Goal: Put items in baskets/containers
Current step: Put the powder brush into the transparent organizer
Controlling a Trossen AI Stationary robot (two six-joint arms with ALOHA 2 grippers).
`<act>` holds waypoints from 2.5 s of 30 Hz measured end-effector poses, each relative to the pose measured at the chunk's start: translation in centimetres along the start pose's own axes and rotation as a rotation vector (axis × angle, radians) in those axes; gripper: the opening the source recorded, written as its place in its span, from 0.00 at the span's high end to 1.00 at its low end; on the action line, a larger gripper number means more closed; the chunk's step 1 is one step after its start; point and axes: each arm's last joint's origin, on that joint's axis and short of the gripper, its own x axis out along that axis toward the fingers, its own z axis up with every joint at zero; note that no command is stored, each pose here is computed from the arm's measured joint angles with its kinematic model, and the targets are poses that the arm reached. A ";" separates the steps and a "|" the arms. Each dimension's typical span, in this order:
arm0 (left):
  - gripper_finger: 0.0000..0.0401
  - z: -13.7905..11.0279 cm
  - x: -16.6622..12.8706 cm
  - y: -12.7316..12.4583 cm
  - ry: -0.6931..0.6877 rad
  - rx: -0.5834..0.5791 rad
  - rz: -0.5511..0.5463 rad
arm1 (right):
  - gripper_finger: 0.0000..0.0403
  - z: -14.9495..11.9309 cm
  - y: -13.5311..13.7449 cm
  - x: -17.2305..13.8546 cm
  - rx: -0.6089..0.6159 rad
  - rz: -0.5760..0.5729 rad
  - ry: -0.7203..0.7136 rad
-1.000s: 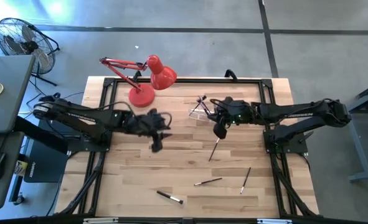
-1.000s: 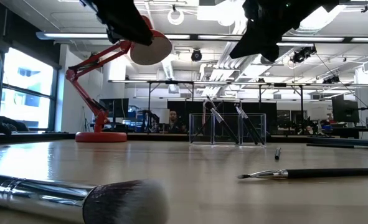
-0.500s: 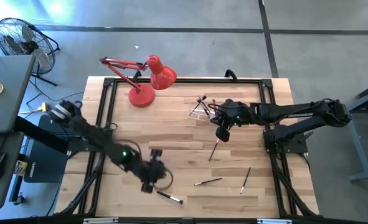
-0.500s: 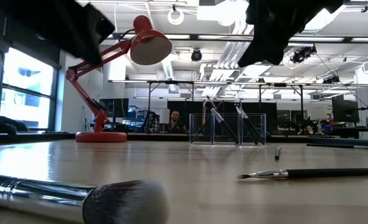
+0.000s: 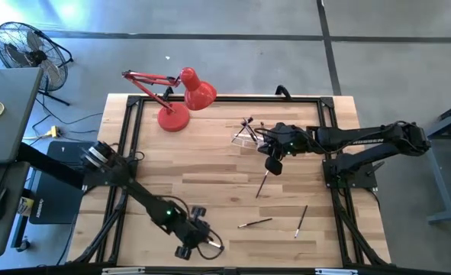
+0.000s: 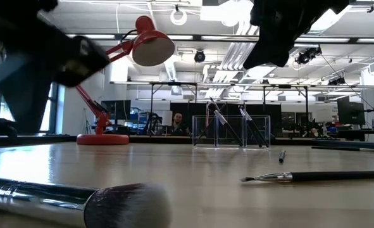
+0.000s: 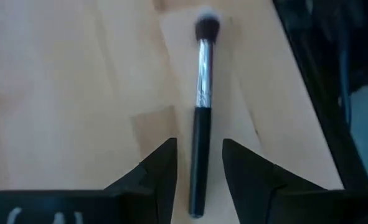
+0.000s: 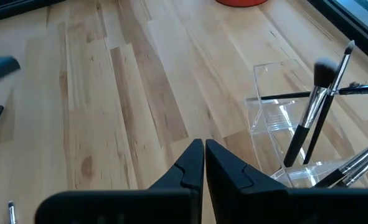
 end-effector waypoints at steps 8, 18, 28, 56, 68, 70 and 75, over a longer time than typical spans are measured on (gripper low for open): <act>0.69 -0.5 3.2 -0.1 0.212 -0.031 0.083 | 0.97 0.0 0.0 0.0 0.000 0.001 0.000; 0.92 -1.8 4.6 2.4 0.315 -0.270 0.127 | 0.97 0.0 0.0 0.0 0.007 0.003 -0.001; 0.92 -3.1 4.1 3.0 0.290 -0.329 0.181 | 0.97 -0.1 0.2 0.0 0.028 0.070 0.026; 0.92 -5.5 -0.3 12.7 0.126 -0.531 0.363 | 0.97 -11.3 3.0 2.7 0.299 0.261 -0.022; 0.92 -1.8 -0.6 16.9 -0.254 -0.502 0.389 | 0.97 -11.4 3.0 2.7 0.298 0.257 -0.018; 0.92 -1.3 -0.8 17.4 -0.300 -0.501 0.383 | 0.97 -11.4 3.0 2.7 0.296 0.256 -0.018; 0.92 -0.3 -1.2 18.1 -0.411 -0.514 0.367 | 0.97 -11.4 2.9 2.7 0.292 0.225 -0.033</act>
